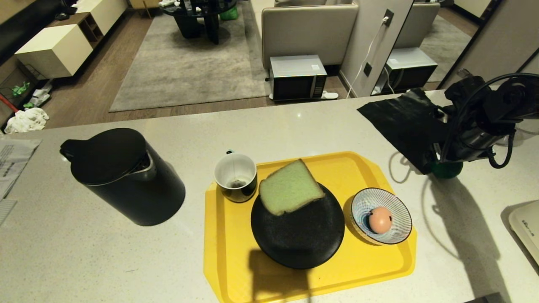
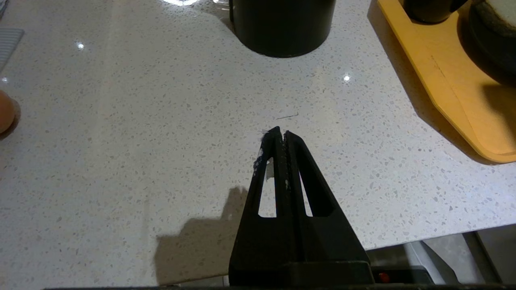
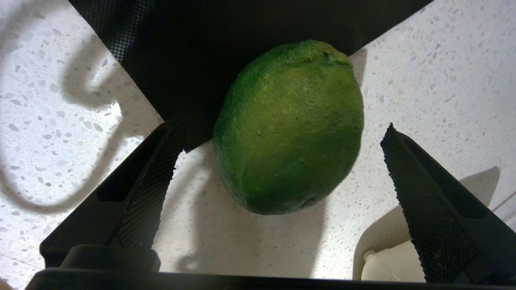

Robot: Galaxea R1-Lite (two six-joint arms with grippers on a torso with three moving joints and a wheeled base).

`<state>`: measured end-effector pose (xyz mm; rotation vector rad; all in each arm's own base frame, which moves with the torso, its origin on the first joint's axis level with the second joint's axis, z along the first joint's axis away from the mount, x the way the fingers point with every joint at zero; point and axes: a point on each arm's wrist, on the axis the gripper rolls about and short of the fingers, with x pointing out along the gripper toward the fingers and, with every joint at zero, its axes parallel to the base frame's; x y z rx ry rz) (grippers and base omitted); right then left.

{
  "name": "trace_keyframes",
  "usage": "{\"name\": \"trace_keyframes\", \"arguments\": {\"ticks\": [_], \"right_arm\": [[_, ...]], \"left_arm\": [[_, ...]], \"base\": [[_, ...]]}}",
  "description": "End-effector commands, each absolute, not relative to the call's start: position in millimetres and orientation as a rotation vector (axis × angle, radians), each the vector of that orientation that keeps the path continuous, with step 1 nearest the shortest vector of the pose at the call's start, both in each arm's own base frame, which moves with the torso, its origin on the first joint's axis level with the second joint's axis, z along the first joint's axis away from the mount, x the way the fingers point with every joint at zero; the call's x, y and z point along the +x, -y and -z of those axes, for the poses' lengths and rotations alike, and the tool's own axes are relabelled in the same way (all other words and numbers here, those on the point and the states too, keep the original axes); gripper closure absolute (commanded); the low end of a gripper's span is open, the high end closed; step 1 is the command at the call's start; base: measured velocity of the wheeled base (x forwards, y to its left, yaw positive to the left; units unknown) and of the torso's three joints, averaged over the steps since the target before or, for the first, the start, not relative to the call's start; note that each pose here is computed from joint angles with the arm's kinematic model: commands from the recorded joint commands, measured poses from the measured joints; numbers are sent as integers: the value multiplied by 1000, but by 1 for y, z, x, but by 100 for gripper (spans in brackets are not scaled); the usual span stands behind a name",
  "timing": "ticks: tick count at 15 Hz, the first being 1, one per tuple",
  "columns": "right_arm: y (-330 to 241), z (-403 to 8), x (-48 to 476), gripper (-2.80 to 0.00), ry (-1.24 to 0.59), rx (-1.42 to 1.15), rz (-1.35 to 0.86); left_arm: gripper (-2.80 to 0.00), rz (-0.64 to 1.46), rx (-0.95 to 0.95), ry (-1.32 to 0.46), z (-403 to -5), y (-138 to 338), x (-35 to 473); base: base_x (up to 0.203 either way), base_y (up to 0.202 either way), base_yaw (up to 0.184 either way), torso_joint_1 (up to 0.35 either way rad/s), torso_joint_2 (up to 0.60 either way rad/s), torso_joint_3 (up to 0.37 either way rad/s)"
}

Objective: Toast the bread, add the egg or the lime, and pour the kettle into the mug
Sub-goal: Put the fruit on a plate

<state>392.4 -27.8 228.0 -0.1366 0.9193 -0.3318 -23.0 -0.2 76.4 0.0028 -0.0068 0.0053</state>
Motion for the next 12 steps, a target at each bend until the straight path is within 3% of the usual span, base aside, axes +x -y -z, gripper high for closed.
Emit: {"name": "trace_keyframes", "arguments": {"ticks": [1,12], "right_arm": [[29,-224,394,-280,-931,-139,337],[36,-212,405,-280,-943,-133,350]], "left_arm": [[0,-6,3,8,-76,0,-23],[0,-6,3,8,-76,0,-23]], "base": [[0,0,0,0,0,0],[0,0,0,0,0,0]]}}
